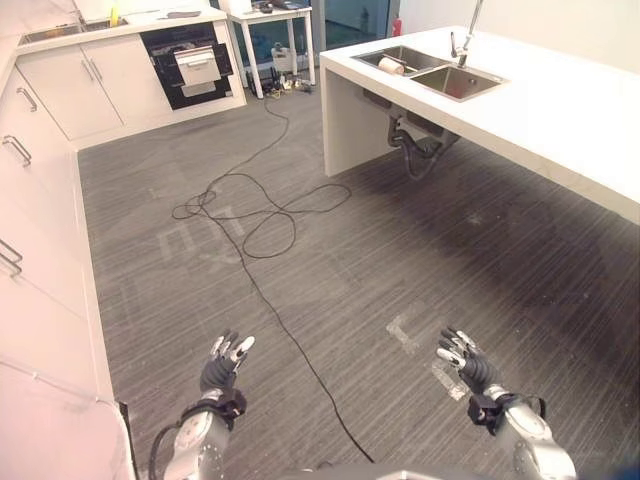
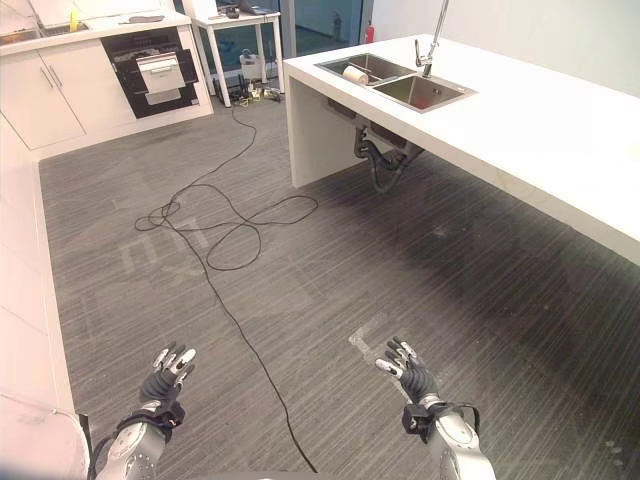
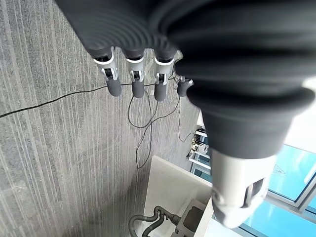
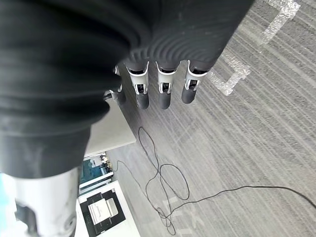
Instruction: Place the dishes in the dishwasher.
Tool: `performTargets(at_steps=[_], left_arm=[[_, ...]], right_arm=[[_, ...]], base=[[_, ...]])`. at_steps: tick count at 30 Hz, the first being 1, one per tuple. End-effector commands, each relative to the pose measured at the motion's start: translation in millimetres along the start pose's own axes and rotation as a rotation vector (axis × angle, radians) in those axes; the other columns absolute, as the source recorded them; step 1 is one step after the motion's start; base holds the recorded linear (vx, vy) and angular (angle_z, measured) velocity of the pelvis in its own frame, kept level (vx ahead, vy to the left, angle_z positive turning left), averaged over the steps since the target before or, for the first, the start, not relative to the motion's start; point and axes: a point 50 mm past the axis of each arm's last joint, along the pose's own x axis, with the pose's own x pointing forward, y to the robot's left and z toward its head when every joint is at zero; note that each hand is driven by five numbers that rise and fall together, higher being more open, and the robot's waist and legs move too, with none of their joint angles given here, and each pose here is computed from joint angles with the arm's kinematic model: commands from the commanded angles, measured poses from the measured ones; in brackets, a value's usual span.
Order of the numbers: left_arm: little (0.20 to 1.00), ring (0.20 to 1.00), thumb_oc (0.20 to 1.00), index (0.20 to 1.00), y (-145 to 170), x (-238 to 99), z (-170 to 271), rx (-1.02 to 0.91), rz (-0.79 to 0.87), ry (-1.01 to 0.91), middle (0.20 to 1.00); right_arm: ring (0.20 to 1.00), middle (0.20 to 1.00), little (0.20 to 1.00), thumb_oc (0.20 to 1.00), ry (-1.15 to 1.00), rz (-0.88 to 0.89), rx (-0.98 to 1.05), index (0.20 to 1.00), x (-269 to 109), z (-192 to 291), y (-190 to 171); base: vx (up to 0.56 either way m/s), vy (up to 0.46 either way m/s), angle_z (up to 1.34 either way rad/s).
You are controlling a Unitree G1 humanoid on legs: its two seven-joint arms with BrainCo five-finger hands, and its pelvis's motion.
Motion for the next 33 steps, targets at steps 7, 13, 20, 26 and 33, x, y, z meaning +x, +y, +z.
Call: performTargets(at_steps=[7,13,20,26,33], left_arm=[[1.0,1.0,1.0,1.0,-14,9,36,0.023,-0.108,-0.122,1.0],[1.0,1.0,1.0,1.0,-27,10,49,0.02,-0.138,-0.188,1.0],[1.0,1.0,1.0,1.0,-32,9,56,-0.021,-0.183,-0.224,1.0],[1.0,1.0,1.0,1.0,-36,1,49,-0.065,-0.236,-0.199,1.0],[1.0,1.0,1.0,1.0,-26,-7,56,-0.036,-0.191,-0.224,1.0]], right_arm=[[1.0,1.0,1.0,1.0,-0.221,0.08,-0.03,1.0,8,49,11],[1.0,1.0,1.0,1.0,-0.272,0.101,-0.133,1.0,8,65,15],[1.0,1.0,1.0,1.0,-0.396,0.133,-0.241,1.0,3,100,12],[1.0,1.0,1.0,1.0,-0.428,0.141,-0.337,1.0,-6,115,6],[1.0,1.0,1.0,1.0,-0.412,0.14,-0.324,1.0,-17,107,1]], base=[[0.01,-0.029,0.01],[0.03,-0.082,0.03],[0.05,-0.165,0.03],[0.31,0.123,-0.02],[0.62,0.401,-0.24]])
